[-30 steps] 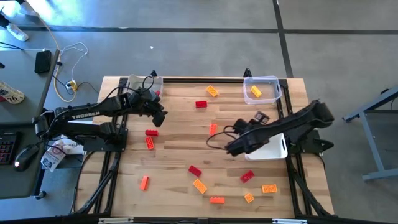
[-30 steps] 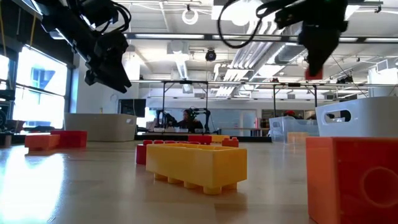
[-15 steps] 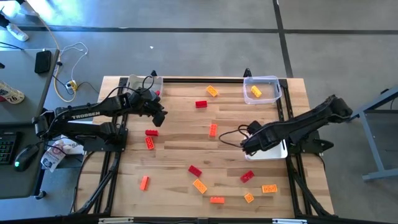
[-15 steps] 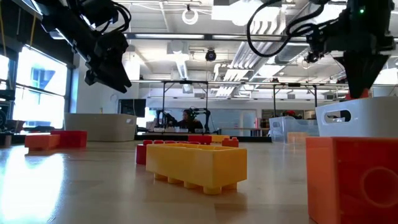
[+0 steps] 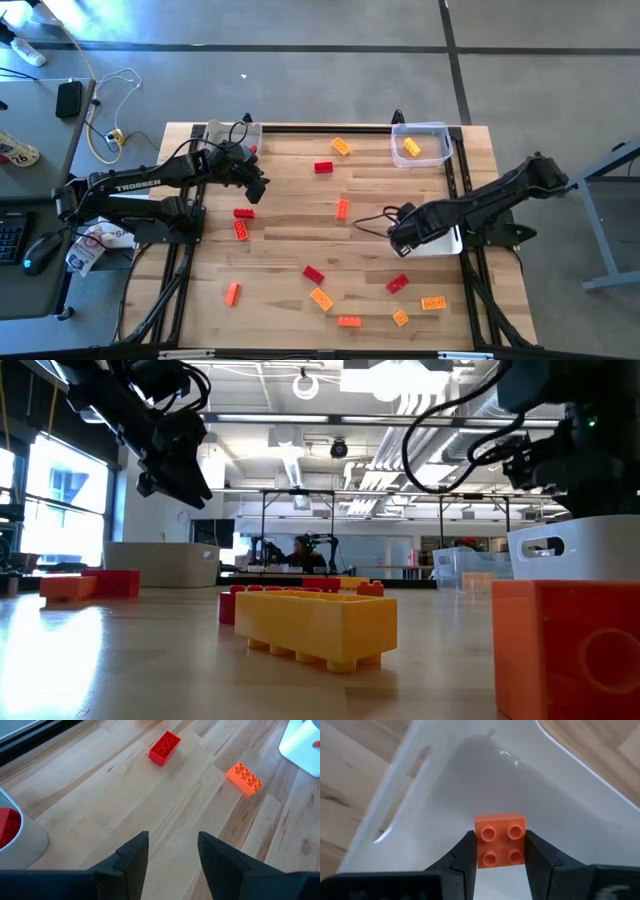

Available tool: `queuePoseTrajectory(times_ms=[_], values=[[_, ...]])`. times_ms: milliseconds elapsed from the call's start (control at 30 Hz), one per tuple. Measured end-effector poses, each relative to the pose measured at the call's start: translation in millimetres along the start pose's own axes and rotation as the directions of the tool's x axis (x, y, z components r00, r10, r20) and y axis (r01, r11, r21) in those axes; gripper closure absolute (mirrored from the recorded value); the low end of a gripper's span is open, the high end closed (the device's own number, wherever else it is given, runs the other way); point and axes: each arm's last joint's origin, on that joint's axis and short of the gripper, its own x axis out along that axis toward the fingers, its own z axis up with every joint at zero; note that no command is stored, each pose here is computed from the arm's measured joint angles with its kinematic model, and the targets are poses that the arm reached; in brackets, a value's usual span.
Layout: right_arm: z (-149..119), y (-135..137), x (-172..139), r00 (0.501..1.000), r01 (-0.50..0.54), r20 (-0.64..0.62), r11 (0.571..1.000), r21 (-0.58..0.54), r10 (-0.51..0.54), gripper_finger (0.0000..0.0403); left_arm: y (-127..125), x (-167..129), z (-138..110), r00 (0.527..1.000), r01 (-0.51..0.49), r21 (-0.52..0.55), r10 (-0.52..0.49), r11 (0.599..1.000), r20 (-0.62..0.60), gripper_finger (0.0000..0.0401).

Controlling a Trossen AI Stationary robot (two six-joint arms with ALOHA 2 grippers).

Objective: Sort & place blocks by color
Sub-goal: Put the orange game piece into the white bin, then put the red game piece into the gray bin

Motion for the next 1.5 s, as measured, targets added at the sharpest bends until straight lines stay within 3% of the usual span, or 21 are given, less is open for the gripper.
queuePoseTrajectory(times_ms=[100, 467, 933, 1300, 1500], values=[[0, -3, 6, 1.0, -0.002, -0.016, 1.0, 0.009, 0.002, 0.0297, 0, 0, 0, 1.0, 0.0, 0.0, 0.0, 1.0, 0.0, 0.0245], [1, -3, 8, 1.0, 0.002, 0.007, 1.0, 0.004, -0.002, 0.0223, 0, 0, 0, 1.0, 0.0, 0.0, 0.0, 1.0, 0.0, 0.0245], [7, 3, -18, 0.999, 0.021, 0.039, 0.999, 0.03, -0.022, 0.0218, 0, 0, 0, 1.0, 0.003, 0.005, -0.003, 1.0, -0.001, 0.0245], [18, 8, -60, 0.976, 0.053, 0.209, 0.998, 0.031, -0.058, 0.0217, -4, 0, -2, 0.989, 0.137, 0.007, -0.137, 0.991, -0.05, 0.0245], [23, 11, -73, 0.953, 0.05, 0.297, 0.998, 0.03, -0.057, 0.0217, -8, -14, 5, 0.983, 0.135, 0.059, -0.126, 0.989, -0.129, 0.0245]])
